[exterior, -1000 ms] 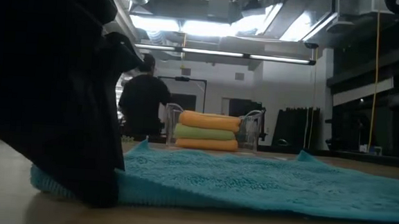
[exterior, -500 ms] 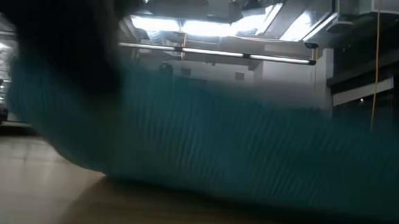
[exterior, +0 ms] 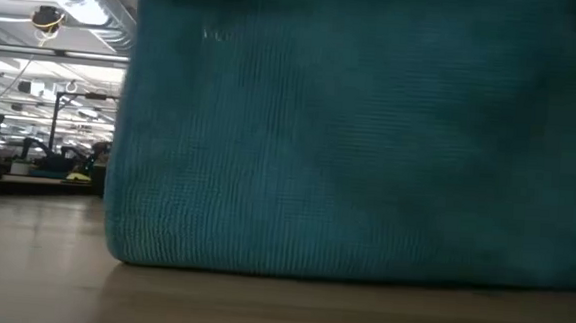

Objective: Fold microfiber towels
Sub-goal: Fold the blue microfiber cloth

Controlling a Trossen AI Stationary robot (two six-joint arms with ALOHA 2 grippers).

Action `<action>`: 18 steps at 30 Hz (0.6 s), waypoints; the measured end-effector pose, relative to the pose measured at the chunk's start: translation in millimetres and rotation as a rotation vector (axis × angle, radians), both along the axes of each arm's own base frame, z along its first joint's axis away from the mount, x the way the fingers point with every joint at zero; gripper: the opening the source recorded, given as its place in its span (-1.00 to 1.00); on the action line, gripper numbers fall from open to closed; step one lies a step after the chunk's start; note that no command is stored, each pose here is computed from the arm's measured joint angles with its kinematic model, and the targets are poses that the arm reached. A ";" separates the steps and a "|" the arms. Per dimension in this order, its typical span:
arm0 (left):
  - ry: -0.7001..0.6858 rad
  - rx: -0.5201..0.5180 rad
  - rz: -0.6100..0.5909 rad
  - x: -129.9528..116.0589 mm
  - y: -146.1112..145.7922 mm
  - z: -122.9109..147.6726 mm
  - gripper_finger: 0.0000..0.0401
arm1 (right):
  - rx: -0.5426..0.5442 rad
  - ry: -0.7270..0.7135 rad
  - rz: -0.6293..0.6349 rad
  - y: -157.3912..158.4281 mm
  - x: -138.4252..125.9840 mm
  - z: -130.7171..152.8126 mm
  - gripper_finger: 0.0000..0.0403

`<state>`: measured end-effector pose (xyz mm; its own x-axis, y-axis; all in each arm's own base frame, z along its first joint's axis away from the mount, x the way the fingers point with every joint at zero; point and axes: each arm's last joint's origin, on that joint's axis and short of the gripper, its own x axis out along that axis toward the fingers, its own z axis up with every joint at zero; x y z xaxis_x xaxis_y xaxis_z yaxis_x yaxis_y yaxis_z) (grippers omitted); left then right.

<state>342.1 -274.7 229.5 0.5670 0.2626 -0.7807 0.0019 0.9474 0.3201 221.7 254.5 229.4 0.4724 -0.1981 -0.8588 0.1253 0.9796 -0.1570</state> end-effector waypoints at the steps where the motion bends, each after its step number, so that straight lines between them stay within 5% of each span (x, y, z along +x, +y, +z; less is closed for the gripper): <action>1: 0.015 0.017 0.012 1.4 5.0 -1.1 -1.00 | -0.018 0.001 -0.014 -4.0 1.7 -2.1 -0.99; 10: 0.169 0.090 0.131 18.1 63.4 -42.5 -1.00 | -0.103 0.085 -0.178 -53.9 17.4 -45.7 -0.99; 18: 0.201 0.102 0.117 31.0 94.0 -63.8 -1.00 | -0.092 0.160 -0.260 -85.7 19.6 -77.5 -0.99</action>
<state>373.0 -180.7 165.7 0.3642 0.4002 -0.8410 -0.0324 0.9079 0.4180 241.4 168.8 152.0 0.2560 -0.3748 -0.8910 0.3363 0.8987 -0.2815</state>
